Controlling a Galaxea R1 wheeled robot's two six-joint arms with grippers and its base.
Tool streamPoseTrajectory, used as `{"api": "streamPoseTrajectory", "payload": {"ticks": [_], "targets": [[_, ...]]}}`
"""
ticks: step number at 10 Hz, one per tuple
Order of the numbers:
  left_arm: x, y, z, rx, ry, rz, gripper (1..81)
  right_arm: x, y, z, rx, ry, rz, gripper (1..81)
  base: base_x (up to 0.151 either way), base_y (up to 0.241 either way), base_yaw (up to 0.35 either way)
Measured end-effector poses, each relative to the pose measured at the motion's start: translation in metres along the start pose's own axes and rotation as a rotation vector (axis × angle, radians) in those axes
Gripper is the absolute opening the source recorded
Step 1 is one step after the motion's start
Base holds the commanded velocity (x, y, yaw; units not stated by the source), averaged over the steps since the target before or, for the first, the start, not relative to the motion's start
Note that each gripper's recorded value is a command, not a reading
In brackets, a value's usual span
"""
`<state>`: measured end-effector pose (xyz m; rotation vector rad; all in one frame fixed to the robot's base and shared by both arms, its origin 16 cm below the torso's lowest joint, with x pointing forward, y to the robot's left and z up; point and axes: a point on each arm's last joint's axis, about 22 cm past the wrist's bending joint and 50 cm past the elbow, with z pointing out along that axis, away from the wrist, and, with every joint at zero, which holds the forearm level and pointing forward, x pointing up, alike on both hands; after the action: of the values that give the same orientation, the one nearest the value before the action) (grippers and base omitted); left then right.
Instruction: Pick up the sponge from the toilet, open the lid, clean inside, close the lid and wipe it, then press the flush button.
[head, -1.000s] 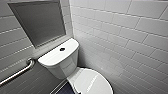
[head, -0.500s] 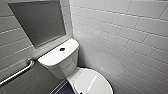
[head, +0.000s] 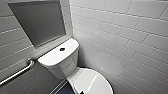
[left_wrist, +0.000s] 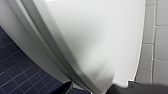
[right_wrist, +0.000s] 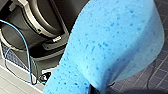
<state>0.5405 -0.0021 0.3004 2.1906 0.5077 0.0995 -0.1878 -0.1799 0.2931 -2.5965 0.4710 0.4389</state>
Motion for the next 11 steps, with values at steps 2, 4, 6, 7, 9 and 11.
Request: {"api": "streamPoseTrajectory", "payload": {"ticks": [2, 4, 6, 7, 9, 11], "targets": [[-0.002, 0.005, 0.003, -0.001, -0.02, 0.003, 81.1, 0.0, 0.0, 0.0, 0.0, 0.0, -0.001, 1.0, 0.0, 0.0, 0.0], [-0.005, 0.007, 0.008, 0.005, -0.04, -0.008, 81.1, 0.003, -0.001, 0.001, 0.001, 0.003, -0.002, 1.0, 0.0, 0.0, 0.0], [-0.001, 0.007, 0.012, 0.016, -0.045, -0.033, 81.1, 0.005, -0.001, 0.002, 0.002, 0.006, -0.003, 1.0, 0.0, 0.0, 0.0], [-0.001, 0.008, 0.012, 0.016, -0.047, -0.038, 81.1, 0.006, -0.001, 0.002, 0.002, 0.006, -0.003, 1.0, 0.0, 0.0, 0.0], [-0.001, 0.008, 0.009, 0.011, -0.048, -0.043, 81.1, 0.006, -0.001, 0.002, 0.002, 0.006, -0.003, 1.0, 0.0, 0.0, 0.0], [-0.002, 0.013, 0.002, -0.007, -0.054, -0.048, 81.1, 0.006, -0.001, 0.002, 0.002, 0.006, -0.003, 1.0, 0.0, 0.0, 0.0]]}}
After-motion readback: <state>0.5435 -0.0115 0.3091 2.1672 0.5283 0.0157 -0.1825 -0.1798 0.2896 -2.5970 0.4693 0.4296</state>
